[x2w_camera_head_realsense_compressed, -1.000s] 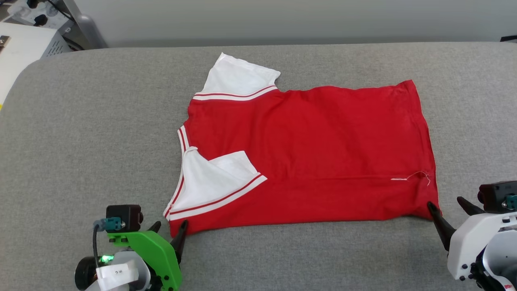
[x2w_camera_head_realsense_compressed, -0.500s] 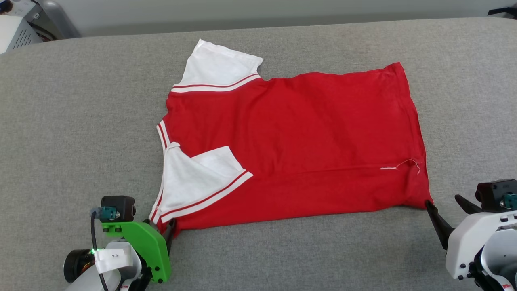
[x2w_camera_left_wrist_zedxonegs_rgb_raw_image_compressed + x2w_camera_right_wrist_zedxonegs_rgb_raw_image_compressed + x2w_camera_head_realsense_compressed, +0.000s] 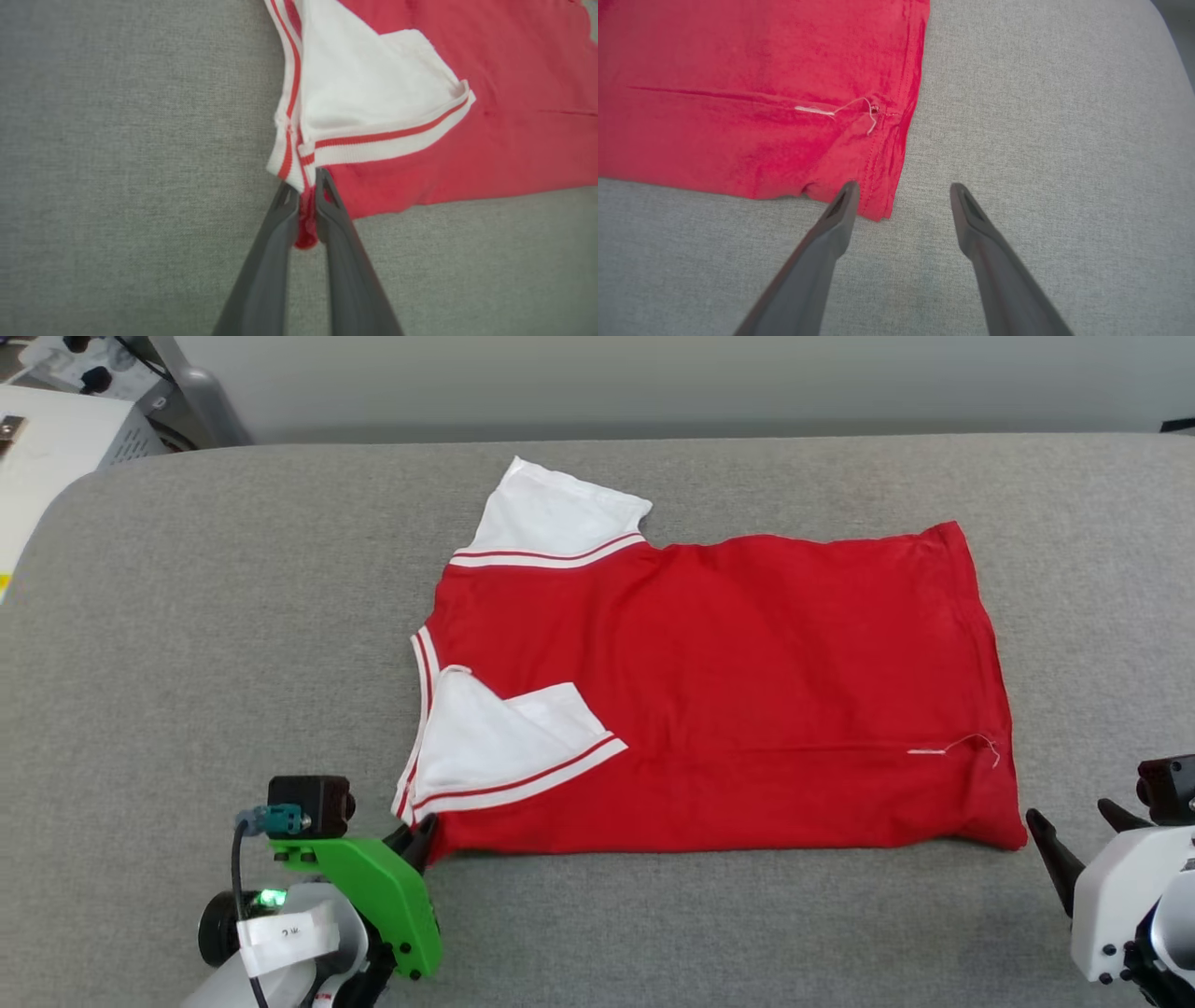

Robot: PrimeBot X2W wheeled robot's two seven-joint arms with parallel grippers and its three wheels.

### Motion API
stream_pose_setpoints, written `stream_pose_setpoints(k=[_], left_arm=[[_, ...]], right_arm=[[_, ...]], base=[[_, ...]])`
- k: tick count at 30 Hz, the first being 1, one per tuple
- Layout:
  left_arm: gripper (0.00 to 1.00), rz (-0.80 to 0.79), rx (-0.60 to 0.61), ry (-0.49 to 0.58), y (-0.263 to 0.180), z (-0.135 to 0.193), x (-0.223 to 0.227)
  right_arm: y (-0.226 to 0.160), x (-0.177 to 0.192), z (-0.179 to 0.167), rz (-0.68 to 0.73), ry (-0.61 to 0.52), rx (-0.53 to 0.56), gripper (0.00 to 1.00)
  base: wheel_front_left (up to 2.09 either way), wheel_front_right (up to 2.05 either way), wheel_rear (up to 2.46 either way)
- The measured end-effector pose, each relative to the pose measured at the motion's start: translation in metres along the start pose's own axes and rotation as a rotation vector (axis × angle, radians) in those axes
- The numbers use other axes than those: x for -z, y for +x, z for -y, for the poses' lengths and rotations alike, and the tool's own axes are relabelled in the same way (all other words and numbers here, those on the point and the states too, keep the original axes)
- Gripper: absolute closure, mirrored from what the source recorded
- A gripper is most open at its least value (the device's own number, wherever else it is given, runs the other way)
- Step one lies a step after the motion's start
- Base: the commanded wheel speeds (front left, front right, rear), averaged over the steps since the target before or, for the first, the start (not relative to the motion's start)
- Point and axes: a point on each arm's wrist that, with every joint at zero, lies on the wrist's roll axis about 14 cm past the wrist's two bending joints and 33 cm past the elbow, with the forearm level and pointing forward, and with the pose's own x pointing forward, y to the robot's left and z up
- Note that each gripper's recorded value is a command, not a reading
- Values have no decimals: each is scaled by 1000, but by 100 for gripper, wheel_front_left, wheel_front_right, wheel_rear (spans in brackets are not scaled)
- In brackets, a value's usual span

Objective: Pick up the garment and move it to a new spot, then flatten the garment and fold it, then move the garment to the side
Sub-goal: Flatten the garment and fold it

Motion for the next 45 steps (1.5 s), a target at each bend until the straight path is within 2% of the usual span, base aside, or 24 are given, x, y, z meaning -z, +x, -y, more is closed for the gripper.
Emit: stream_pose_setpoints(k=[8, 14, 21, 22, 23, 24, 34, 45], left_arm=[[100, 114, 27, 19, -24, 8, -36], [100, 103, 33, 13, -25, 11, -35], [100, 76, 15, 2, -22, 4, -26], [100, 70, 12, 0, -22, 3, -25], [100, 64, 8, -1, -21, 2, -23], [100, 58, 5, -1, -21, 0, -21], [100, 19, -5, 10, -24, -4, -8], [100, -71, 4, 12, -52, 1, 33]], right_arm=[[23, 12, -9, -101, -7, -26, 0], [44, 31, -14, -199, 2, -34, 0], [65, 40, -20, -248, 13, -51, 0], [67, 42, -20, -254, 14, -53, 44], [69, 45, -20, -265, 15, -52, 67], [70, 45, -20, -270, 13, -53, 98], [67, 33, -16, -216, 15, -50, 100], [16, 38, 4, -205, 60, -10, 100]], base=[[0, 0, 0], [0, 0, 0], [0, 0, 0], [0, 0, 0], [0, 0, 0], [0, 0, 0], [0, 0, 0], [0, 0, 0]])
